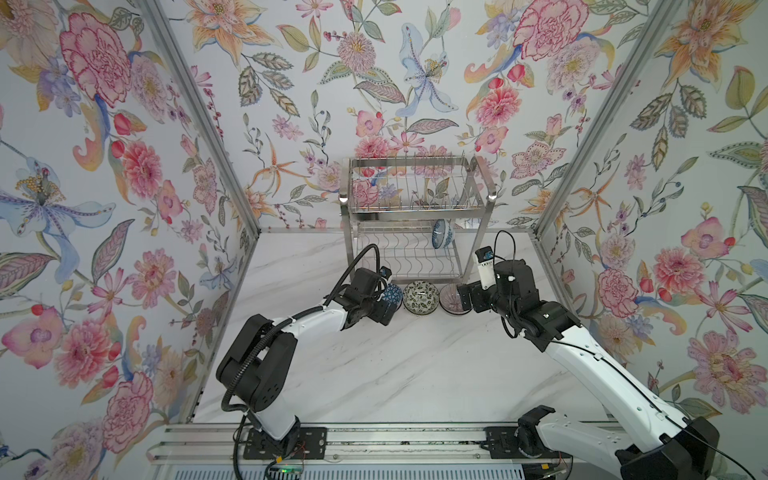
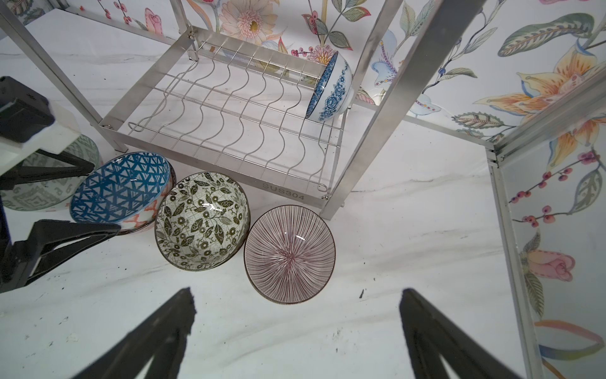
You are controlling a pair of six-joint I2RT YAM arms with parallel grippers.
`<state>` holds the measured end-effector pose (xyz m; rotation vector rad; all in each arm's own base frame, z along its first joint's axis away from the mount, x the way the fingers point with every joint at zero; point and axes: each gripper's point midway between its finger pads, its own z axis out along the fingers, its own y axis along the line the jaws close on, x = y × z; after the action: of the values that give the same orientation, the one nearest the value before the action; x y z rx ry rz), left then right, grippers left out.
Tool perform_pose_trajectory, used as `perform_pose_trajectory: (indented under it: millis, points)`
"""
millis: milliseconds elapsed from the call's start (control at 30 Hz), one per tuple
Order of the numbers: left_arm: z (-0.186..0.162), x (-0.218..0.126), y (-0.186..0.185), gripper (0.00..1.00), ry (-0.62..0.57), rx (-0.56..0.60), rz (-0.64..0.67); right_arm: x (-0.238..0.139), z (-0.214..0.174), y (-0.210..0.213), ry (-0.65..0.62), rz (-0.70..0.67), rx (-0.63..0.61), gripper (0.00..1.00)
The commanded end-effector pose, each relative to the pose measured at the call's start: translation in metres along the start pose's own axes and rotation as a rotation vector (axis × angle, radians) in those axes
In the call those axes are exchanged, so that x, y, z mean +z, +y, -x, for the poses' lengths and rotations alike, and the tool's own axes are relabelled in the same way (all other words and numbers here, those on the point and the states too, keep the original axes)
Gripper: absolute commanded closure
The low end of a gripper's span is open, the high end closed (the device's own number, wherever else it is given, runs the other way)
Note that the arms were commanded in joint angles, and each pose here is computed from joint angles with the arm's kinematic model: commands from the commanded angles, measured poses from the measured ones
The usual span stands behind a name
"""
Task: Load the bowls into the dish rack
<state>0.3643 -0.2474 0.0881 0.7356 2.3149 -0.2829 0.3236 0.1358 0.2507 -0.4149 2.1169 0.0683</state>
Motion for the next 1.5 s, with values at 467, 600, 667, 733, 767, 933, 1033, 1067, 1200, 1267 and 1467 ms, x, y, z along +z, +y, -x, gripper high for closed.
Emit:
perform_pose_trajectory:
  millis: [467, 600, 667, 733, 767, 933, 1033, 1067, 1200, 1267, 1467]
  points:
    - [0.031, -0.018, 0.009, 0.01, -0.061, 0.035, 0.068, 0.0, 0.001, -0.003, -0.007, -0.014, 0.011, 0.01]
    - [0.038, -0.023, 0.01, 0.01, -0.08, 0.036, 0.074, -0.001, 0.001, -0.004, -0.009, -0.015, 0.012, 0.01]
    - [0.041, -0.025, 0.011, 0.01, -0.087, 0.036, 0.078, 0.0, 0.0, -0.003, -0.007, -0.014, 0.011, 0.01]
    - [0.043, -0.026, 0.011, 0.01, -0.092, 0.04, 0.081, 0.0, -0.001, -0.003, -0.004, -0.014, 0.01, 0.01]
    - [0.043, -0.026, 0.01, 0.01, -0.093, 0.042, 0.08, 0.0, 0.0, -0.003, -0.006, -0.014, 0.011, 0.01]
    - [0.042, -0.026, 0.01, 0.01, -0.094, 0.039, 0.076, 0.0, 0.0, -0.004, -0.006, -0.015, 0.011, 0.01]
    - [0.039, -0.024, 0.01, 0.01, -0.089, 0.037, 0.076, 0.0, 0.0, -0.003, -0.007, -0.014, 0.011, 0.01]
    - [0.038, -0.023, 0.01, 0.01, -0.086, 0.037, 0.077, 0.0, 0.0, -0.003, -0.006, -0.013, 0.01, 0.01]
    - [0.029, -0.015, 0.01, 0.01, -0.069, 0.031, 0.074, 0.0, -0.001, -0.003, -0.005, -0.015, 0.011, 0.01]
    - [0.025, -0.011, 0.009, 0.01, -0.061, 0.027, 0.071, -0.001, -0.001, -0.003, -0.006, -0.013, 0.01, 0.01]
    - [0.017, -0.003, 0.008, 0.01, -0.041, 0.028, 0.074, -0.001, -0.001, -0.004, -0.007, -0.016, 0.01, 0.01]
